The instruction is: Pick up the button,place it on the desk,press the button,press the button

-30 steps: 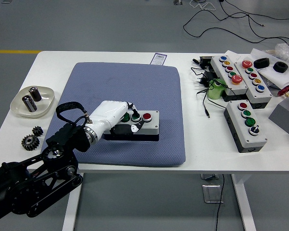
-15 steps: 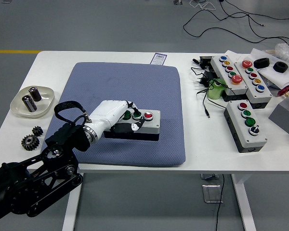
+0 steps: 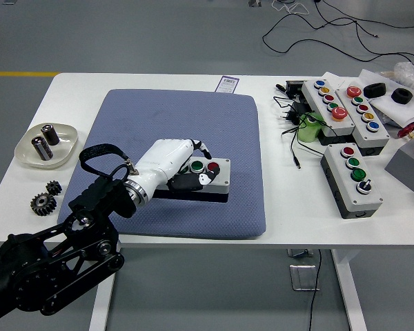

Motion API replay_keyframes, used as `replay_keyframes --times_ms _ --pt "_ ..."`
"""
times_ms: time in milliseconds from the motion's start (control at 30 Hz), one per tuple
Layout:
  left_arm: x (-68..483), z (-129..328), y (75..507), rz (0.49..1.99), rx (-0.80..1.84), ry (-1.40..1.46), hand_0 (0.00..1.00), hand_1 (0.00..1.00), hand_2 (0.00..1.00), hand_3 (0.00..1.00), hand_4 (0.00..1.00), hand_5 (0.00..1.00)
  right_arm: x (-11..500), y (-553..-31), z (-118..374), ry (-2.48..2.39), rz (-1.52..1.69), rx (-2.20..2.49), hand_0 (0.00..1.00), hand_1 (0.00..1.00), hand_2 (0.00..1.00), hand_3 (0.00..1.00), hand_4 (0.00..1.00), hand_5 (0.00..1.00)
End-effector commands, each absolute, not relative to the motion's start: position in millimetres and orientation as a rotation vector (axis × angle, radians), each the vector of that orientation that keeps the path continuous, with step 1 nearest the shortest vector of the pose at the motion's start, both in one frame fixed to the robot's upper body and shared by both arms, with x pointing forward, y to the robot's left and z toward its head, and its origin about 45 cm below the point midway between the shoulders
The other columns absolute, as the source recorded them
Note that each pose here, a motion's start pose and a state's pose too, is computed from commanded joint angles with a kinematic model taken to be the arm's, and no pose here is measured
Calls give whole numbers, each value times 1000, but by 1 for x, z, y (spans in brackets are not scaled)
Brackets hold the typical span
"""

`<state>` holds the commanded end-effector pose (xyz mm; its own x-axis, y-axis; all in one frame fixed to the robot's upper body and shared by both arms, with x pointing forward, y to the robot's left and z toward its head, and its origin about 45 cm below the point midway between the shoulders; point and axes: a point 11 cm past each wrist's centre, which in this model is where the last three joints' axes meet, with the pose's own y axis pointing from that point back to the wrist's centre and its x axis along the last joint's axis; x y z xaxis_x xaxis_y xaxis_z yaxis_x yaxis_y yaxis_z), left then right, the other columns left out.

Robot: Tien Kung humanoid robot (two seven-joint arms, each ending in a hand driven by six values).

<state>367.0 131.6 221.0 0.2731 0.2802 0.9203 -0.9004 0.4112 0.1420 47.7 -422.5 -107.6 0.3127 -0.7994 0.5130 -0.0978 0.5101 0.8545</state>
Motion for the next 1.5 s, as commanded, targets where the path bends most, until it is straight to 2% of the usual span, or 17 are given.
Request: replay_keyframes --times_ms 700,1067,1267,1500 --pt "373 204 126 874 845 -953 2 2 2 619 652 808 53 -423 -107 -1189 -561 954 673 658 674 624 310 173" --pt "371 194 127 800 916 -942 2 2 2 619 652 806 53 -423 -107 -1190 -561 954 673 658 674 624 310 173" --pt "376 214 131 899 841 -953 2 2 2 621 653 808 54 -423 -107 -1191 -561 954 673 658 674 624 310 173" --pt "389 254 151 1127 677 -911 2 2 2 639 652 826 54 -423 -107 -1193 -562 954 673 658 674 624 310 173"
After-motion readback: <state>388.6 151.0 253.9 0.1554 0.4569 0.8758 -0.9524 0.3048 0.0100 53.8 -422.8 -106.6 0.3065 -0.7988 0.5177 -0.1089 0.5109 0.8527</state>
